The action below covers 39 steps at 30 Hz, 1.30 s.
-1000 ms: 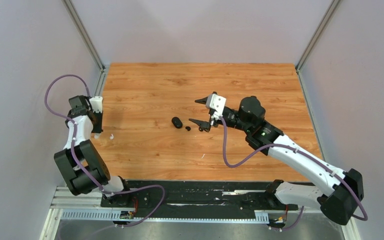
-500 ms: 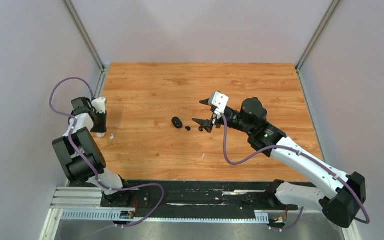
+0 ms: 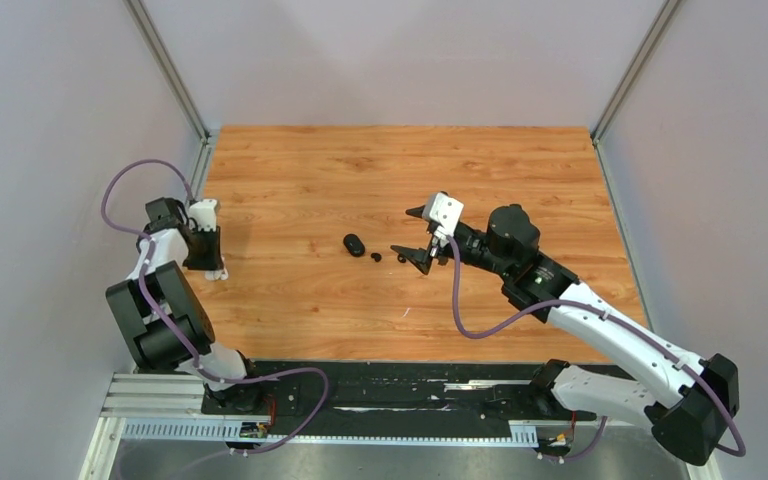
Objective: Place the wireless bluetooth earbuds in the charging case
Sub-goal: Move the earbud to the center of the board.
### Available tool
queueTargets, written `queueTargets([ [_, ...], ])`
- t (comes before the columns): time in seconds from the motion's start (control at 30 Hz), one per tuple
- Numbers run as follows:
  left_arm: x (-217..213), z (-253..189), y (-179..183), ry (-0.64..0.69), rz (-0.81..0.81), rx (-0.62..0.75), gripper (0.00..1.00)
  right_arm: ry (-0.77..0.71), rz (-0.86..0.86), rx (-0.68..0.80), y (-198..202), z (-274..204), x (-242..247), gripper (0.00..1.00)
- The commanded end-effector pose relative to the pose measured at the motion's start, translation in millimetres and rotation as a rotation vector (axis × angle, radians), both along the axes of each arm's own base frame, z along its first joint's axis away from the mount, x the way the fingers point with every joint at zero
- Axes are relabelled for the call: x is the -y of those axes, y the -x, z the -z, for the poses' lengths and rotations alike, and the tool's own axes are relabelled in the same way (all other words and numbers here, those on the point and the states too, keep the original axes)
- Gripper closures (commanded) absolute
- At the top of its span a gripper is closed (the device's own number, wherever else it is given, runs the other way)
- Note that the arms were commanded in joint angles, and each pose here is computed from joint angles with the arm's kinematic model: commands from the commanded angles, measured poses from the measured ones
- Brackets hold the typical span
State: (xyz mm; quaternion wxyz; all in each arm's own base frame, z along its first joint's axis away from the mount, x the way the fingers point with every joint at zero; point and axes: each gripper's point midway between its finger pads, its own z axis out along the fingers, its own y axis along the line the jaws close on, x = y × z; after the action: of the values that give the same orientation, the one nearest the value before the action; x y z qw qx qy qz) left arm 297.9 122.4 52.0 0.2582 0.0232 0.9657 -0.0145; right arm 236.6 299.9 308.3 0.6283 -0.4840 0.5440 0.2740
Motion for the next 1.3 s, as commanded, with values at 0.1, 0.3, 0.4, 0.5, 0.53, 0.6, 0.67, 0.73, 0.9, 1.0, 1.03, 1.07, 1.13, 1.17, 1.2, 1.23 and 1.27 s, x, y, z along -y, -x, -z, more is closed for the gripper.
queueTargets([
  [0.1,42.0,3.4,32.9,0.077,0.037,-0.089,1.00,-0.028,-0.001,0.062,9.5,-12.8,9.7,0.29],
  [0.3,81.5,-10.1,24.4,0.050,0.171,-0.068,1.00,-0.034,0.003,0.072,14.0,-12.0,15.4,0.29],
  [0.4,97.7,-14.9,19.5,0.042,0.221,-0.068,1.00,-0.033,0.004,0.077,15.8,-10.7,17.6,0.29],
  [0.5,116.0,-22.6,11.8,0.055,0.251,-0.057,1.00,-0.027,0.013,0.086,14.9,-9.1,19.8,0.29],
  [0.53,117.6,-23.8,9.5,0.060,0.240,-0.057,1.00,-0.027,0.018,0.088,14.1,-9.0,20.8,0.29],
  [0.6,116.2,-31.4,1.2,0.065,0.175,-0.055,1.00,-0.027,0.030,0.085,11.6,-9.1,23.0,0.29],
  [0.67,109.0,-47.9,-8.0,0.037,0.134,-0.028,1.00,-0.026,0.039,0.083,9.7,-10.2,24.6,0.28],
  [0.73,90.4,-67.9,-13.5,-0.054,0.089,0.011,1.00,-0.024,0.041,0.081,8.5,-11.3,24.6,0.28],
  [0.9,45.4,-81.7,12.0,-0.181,-0.125,-0.009,1.00,-0.023,0.023,0.081,8.0,-16.2,20.2,0.29],
  [1.0,45.9,-75.7,23.3,-0.170,-0.148,-0.032,1.00,-0.019,0.024,0.082,5.2,-17.0,18.1,0.28],
  [1.03,43.6,-75.2,23.5,-0.180,-0.159,-0.035,1.00,-0.018,0.024,0.083,4.6,-17.2,17.6,0.28],
  [1.07,42.2,-74.3,23.5,-0.182,-0.170,-0.039,1.00,-0.016,0.023,0.082,4.0,-16.7,16.9,0.28],
  [1.13,37.7,-69.1,23.4,-0.195,-0.189,-0.062,1.00,-0.014,0.019,0.077,3.2,-16.0,15.2,0.28],
  [1.17,34.9,-63.2,23.3,-0.201,-0.197,-0.087,1.00,-0.014,0.016,0.074,3.1,-15.5,14.2,0.28],
  [1.2,33.0,-61.1,23.0,-0.201,-0.210,-0.101,1.00,-0.013,0.014,0.073,2.6,-15.5,13.4,0.28],
  [1.23,30.4,-53.6,23.3,-0.196,-0.223,-0.134,1.00,-0.011,0.012,0.072,2.4,-15.1,12.7,0.28],
  [1.27,31.1,-51.4,24.3,-0.177,-0.244,-0.158,1.00,-0.010,0.013,0.070,1.4,-14.6,12.0,0.28],
])
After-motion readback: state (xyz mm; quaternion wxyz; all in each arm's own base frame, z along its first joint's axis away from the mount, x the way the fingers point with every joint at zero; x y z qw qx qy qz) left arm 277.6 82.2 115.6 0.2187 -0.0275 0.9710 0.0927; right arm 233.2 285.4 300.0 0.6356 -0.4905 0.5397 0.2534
